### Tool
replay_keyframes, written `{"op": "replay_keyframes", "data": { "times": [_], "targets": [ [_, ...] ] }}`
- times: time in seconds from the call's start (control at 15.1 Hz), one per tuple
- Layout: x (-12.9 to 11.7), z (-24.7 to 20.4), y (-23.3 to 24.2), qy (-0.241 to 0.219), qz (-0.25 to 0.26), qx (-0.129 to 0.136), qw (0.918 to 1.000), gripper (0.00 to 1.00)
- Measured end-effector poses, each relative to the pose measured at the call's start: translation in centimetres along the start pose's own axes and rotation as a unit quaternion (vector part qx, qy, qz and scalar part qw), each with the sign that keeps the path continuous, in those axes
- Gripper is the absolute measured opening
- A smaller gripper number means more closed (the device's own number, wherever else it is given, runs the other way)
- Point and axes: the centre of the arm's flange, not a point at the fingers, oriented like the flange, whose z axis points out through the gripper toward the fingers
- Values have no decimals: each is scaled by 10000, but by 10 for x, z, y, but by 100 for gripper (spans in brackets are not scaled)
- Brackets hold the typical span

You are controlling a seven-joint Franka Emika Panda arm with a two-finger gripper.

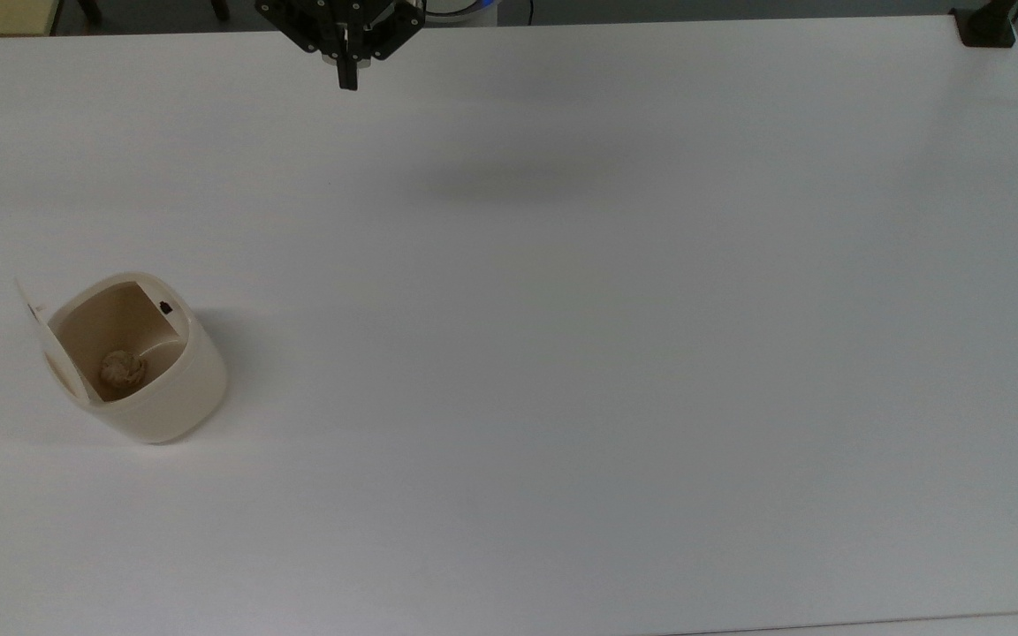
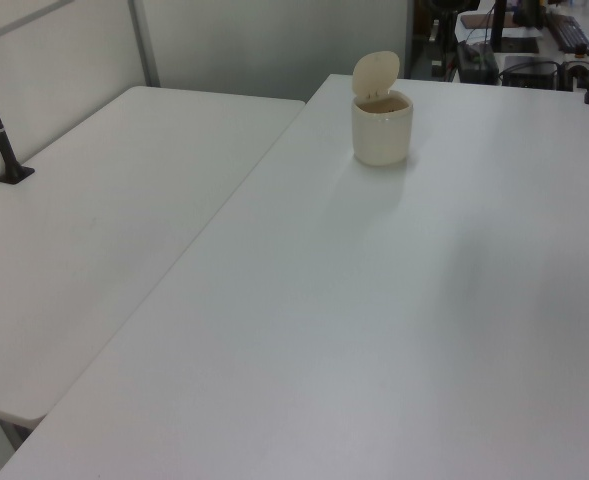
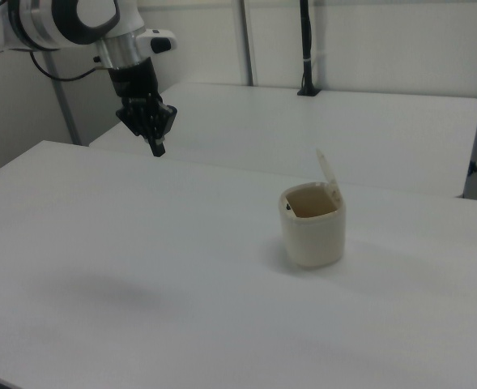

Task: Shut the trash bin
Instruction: 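Move the gripper toward the open lid of the cream trash bin, then push the raised lid down over the bin opening with the gripper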

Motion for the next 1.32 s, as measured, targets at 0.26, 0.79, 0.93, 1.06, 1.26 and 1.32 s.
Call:
{"op": "replay_keyframes", "data": {
  "times": [0.26, 0.79, 0.93, 1.06, 1.26, 1.32],
  "targets": [
    [10, 2, 28, 337, 243, 0, 9991, 2],
    [59, 41, 156, 2013, 1745, -201, 9636, 2],
    [64, 43, 180, 2372, 1971, -255, 9509, 3],
    [69, 48, 198, 2676, 2082, -317, 9402, 3],
    [80, 73, 219, 3024, 2176, -400, 9271, 3],
    [85, 84, 224, 3114, 2224, -412, 9230, 3]
  ]
}}
